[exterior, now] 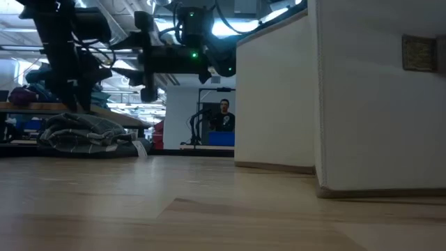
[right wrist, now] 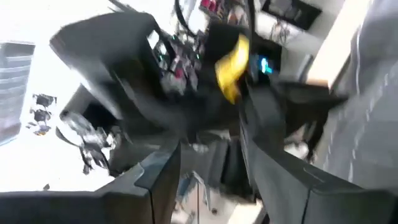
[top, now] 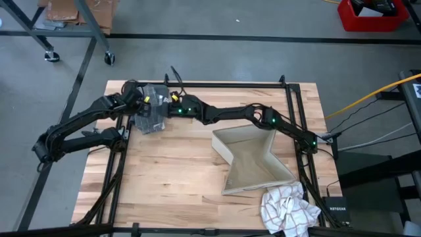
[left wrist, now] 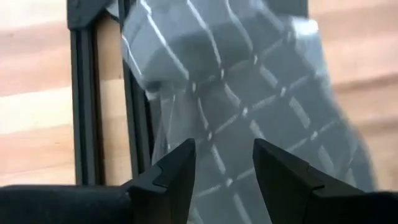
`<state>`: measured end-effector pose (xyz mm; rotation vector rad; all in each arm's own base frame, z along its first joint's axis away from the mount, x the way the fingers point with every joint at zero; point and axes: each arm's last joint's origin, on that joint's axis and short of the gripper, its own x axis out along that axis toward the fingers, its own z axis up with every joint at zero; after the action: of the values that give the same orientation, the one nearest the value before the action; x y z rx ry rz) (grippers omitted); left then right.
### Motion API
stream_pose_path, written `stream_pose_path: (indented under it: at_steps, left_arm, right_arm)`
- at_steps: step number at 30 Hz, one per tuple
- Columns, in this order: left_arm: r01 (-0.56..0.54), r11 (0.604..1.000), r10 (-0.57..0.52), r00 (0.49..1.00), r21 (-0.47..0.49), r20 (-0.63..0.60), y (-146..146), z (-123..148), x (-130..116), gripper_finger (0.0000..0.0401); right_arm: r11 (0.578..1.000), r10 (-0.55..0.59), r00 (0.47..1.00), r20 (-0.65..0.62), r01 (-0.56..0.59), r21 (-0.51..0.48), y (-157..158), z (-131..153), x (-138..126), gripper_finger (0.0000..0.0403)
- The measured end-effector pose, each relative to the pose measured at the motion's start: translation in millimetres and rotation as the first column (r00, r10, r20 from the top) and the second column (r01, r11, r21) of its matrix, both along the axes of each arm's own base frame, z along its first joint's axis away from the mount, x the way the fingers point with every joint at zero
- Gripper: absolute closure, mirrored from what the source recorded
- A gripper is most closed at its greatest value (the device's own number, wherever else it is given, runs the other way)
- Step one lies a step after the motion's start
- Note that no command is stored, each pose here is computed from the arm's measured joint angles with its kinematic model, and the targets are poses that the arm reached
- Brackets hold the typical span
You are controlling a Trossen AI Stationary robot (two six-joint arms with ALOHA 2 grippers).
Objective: Fold towel
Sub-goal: Stack the gray patterned towel on top of the gray towel
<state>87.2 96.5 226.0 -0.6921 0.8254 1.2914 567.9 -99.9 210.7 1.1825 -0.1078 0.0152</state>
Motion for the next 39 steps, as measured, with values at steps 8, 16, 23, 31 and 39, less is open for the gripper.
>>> stream_pose_path:
  at_steps: [8, 16, 23, 31, 39]
  left_arm:
    - [0.052, 0.994, -0.053, 0.999, -0.099, -0.002, -9, -33, 1, 0.0249]
    - [-0.013, 0.994, 0.016, 0.999, -0.108, 0.034, -11, -58, -1, 0.0249]
    - [-0.065, 0.985, 0.075, 0.995, -0.162, 0.059, -15, -71, -4, 0.0249]
    - [0.045, 0.958, 0.002, 0.986, -0.283, 0.165, -19, -72, 1, 0.0249]
    - [0.268, 0.854, -0.122, 0.936, -0.446, 0.329, -33, -72, 11, 0.0249]
  right_arm:
    - [0.999, -0.026, 0.997, 0.069, 0.029, -0.042, -11, 27, 1, 0.021]
    - [0.982, -0.033, 0.99, 0.136, 0.057, -0.182, -13, 73, 1, 0.021]
    - [0.958, -0.039, 0.992, 0.122, 0.072, -0.279, -12, 98, -4, 0.021]
    - [0.954, -0.003, 0.986, 0.165, 0.052, -0.294, -11, 109, -7, 0.021]
    - [0.955, -0.003, 0.987, 0.16, 0.051, -0.293, -11, 109, -7, 0.021]
